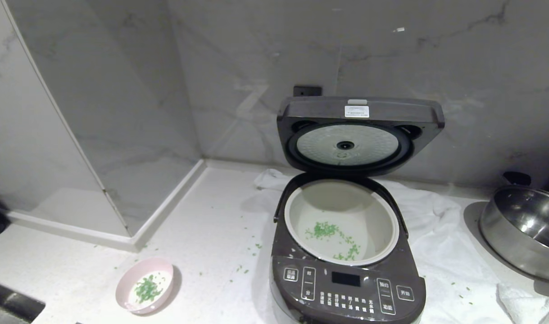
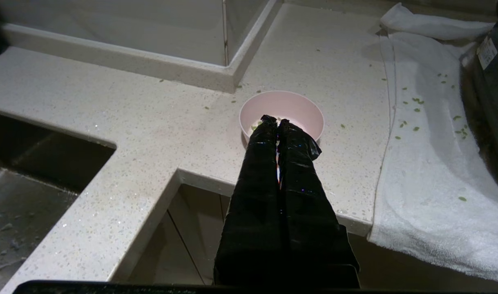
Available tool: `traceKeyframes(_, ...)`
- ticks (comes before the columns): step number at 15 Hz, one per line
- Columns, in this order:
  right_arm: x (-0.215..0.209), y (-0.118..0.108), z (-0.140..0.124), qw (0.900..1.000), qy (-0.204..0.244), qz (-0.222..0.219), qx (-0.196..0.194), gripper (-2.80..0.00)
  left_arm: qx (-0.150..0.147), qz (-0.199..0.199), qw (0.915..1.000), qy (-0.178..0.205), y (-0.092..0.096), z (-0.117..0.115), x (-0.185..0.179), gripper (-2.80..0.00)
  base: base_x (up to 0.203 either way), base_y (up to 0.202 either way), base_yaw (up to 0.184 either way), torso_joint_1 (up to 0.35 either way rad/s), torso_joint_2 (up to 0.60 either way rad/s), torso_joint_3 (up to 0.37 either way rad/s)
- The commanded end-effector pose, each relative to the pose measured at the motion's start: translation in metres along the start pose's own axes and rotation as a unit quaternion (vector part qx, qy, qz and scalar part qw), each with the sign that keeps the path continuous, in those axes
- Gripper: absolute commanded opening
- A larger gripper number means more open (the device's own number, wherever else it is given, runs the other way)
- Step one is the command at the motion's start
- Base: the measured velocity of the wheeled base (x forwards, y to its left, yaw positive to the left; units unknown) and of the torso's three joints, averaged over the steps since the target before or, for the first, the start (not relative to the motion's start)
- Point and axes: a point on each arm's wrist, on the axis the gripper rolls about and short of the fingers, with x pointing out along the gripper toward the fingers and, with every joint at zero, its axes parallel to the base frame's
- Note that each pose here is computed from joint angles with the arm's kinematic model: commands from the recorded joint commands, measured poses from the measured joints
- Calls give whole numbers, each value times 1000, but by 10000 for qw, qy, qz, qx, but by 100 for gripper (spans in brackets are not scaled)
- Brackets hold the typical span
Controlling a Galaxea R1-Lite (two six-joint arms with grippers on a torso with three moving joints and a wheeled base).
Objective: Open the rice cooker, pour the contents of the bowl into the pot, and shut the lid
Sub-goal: Turn on the tap
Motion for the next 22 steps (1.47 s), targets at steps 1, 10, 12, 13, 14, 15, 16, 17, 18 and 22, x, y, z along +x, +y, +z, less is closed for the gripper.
traceKeyframes(1,-6,10,-45,9996,177,240,-20,-280,0,5,10000,0,0,0,0,-280,0,0,0,0,0,0)
traceKeyframes(10,20,29,-109,9961,392,749,241,-280,0,5,10000,-2,0,0,0,-280,0,0,0,0,0,0)
traceKeyframes(12,19,31,-117,9918,850,905,301,-280,0,-2,10000,-3,0,0,0,-280,0,0,0,0,0,0)
traceKeyframes(13,19,31,-116,9919,792,894,440,-280,0,-4,10000,-9,0,0,0,-280,0,0,0,0,0,0)
traceKeyframes(14,19,31,-115,9917,787,875,521,-280,0,-2,10000,-8,0,0,0,-280,0,0,0,0,0,0)
traceKeyframes(15,19,31,-115,9914,794,863,583,-280,0,-2,10000,-2,0,0,0,-280,0,0,0,0,0,0)
traceKeyframes(16,19,31,-115,9910,801,849,657,-280,0,-2,10000,-4,0,0,0,-280,0,0,0,0,0,0)
traceKeyframes(17,19,31,-115,9907,807,824,722,-280,0,-2,10000,-10,0,0,0,-280,0,0,0,0,0,0)
traceKeyframes(18,19,30,-115,9904,821,733,833,-280,0,-2,10000,-10,0,0,0,-280,0,0,0,0,0,0)
traceKeyframes(22,19,30,-115,9892,821,687,1005,-280,0,-2,10000,-5,0,0,0,-280,0,0,0,0,0,0)
